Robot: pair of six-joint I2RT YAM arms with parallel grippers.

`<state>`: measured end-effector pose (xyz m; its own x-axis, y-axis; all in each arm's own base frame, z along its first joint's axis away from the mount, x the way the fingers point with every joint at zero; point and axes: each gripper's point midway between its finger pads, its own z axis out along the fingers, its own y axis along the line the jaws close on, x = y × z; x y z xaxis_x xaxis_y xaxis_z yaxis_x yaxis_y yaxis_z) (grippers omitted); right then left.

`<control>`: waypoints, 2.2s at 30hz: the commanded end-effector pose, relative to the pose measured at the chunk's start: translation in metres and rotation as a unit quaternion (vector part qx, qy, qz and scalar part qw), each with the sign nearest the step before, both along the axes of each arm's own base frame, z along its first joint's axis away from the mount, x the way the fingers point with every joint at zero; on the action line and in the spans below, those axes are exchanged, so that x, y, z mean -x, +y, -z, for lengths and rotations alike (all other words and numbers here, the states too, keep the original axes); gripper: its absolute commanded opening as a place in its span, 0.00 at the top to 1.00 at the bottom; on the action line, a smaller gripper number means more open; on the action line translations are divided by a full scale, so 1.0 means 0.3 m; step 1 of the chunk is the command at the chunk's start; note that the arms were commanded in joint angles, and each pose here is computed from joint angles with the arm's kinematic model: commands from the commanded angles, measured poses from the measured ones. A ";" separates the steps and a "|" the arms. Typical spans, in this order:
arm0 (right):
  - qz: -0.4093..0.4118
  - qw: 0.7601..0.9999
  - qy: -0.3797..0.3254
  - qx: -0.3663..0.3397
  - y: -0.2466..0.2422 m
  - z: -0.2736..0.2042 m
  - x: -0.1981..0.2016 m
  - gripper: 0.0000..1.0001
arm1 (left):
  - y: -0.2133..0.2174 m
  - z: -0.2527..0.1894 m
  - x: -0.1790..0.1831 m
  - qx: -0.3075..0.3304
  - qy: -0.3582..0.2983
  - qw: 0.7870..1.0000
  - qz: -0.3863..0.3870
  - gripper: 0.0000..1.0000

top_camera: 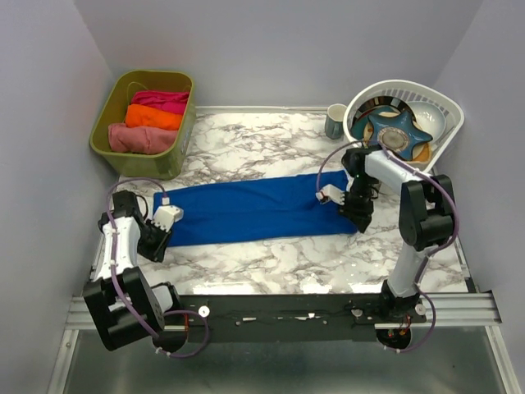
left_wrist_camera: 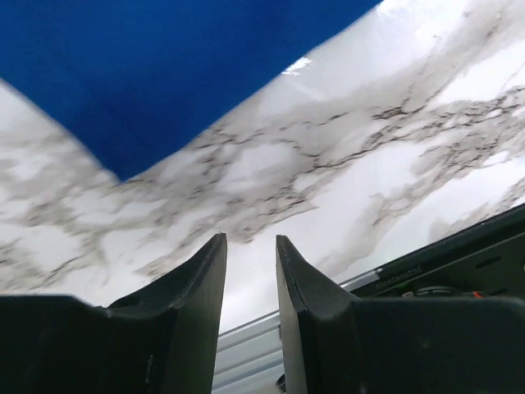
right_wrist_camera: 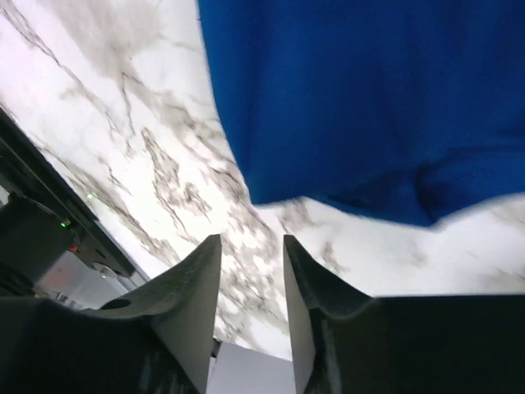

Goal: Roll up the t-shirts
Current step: Fold the T-shirt at the center of the board.

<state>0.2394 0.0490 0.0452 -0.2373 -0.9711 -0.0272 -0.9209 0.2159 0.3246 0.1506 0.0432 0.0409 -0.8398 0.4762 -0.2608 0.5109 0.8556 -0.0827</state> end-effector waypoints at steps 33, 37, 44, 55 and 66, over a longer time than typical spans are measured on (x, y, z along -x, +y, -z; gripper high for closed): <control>0.055 0.984 -0.042 -0.167 0.463 -0.189 -0.275 0.48 | 0.088 -0.070 -0.577 0.149 -0.122 0.950 -0.246 0.43; 0.054 0.984 -0.038 -0.164 0.468 -0.188 -0.271 0.48 | 0.085 -0.041 -0.554 0.139 -0.115 0.958 -0.222 0.44; 0.056 0.985 -0.032 -0.158 0.480 -0.178 -0.266 0.48 | 0.065 0.004 -0.522 0.149 -0.090 0.961 -0.216 0.54; 0.046 0.987 -0.029 -0.150 0.476 -0.156 -0.254 0.48 | 0.025 -0.101 -0.424 0.150 -0.072 0.975 -0.145 0.98; 0.019 0.990 -0.040 -0.137 0.458 -0.098 -0.277 0.48 | -0.015 -0.145 -0.074 0.126 0.077 0.988 0.040 0.69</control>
<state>0.3131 0.1834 0.0785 -0.2955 -0.9046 -0.3073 -0.9261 0.1922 0.3247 0.2178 0.0413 0.0762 -0.8795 0.3298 -0.3430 0.4402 0.8376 -0.3234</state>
